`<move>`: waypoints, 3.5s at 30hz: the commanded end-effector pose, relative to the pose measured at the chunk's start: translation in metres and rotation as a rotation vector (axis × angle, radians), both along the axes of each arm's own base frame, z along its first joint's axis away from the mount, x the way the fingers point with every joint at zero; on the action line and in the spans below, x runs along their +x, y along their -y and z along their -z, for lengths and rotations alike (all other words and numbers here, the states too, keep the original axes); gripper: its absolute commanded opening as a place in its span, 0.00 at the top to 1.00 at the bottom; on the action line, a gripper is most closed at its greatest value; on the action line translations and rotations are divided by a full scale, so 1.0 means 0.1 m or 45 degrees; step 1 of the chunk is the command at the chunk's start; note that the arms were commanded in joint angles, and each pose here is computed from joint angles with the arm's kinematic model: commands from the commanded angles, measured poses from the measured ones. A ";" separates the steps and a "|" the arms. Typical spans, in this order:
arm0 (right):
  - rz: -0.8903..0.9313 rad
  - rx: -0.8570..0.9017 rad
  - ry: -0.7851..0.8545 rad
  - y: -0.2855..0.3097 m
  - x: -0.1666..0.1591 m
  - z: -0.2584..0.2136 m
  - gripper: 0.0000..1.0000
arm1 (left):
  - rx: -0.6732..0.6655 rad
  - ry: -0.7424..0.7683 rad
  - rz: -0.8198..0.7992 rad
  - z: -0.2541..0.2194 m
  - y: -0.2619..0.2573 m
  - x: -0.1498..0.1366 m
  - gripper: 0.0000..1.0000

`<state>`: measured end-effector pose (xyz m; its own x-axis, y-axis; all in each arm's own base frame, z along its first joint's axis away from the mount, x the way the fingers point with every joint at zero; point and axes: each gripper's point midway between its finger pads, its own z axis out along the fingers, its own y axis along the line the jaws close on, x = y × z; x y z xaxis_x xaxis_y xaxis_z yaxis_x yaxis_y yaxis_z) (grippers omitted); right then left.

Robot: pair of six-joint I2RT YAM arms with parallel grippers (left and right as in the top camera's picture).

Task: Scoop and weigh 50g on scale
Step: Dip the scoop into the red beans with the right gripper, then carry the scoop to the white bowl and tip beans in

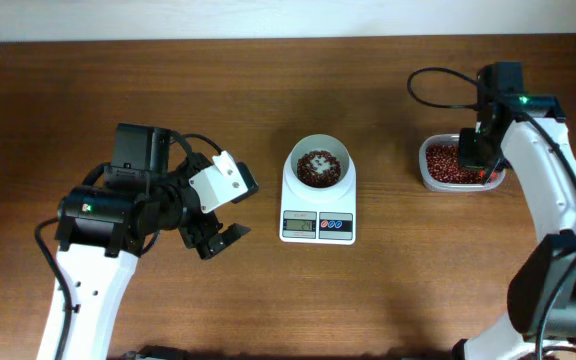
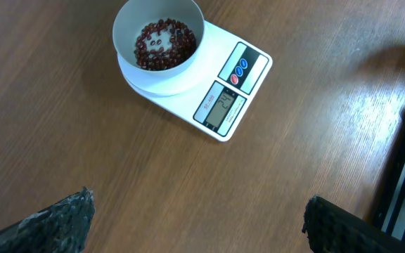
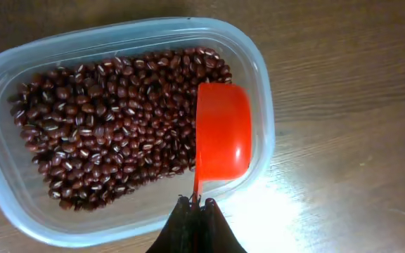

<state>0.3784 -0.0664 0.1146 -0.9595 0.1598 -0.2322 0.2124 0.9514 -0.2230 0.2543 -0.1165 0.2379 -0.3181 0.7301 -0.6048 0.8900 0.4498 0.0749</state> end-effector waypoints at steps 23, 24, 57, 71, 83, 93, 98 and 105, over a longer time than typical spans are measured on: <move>0.102 0.837 0.074 -0.16 0.03 0.20 0.96 | -0.009 0.026 0.004 -0.06 0.00 0.01 0.01; 0.122 0.875 0.080 -0.13 0.01 0.19 0.96 | -0.009 0.026 0.004 -0.06 0.00 0.01 0.01; 0.202 1.107 0.167 0.06 -0.13 0.07 0.96 | -0.009 0.026 0.004 -0.06 0.00 0.01 0.01; 0.213 1.351 0.386 0.42 -0.27 -0.22 0.96 | -0.009 0.026 0.003 -0.06 0.00 0.01 0.01; 0.019 1.652 0.447 -0.21 -0.05 -0.59 0.96 | -0.009 0.026 0.004 -0.06 0.00 0.01 0.01; -0.382 1.748 0.246 -1.64 0.12 -0.69 0.96 | -0.009 0.026 0.003 -0.06 0.00 0.01 0.01; -0.584 1.708 0.237 -2.07 0.12 -0.68 0.96 | -0.009 0.026 0.004 -0.06 0.00 0.01 0.01; -1.028 1.330 0.307 -2.44 0.12 -0.39 0.96 | -0.009 0.026 0.004 -0.06 0.00 0.01 0.01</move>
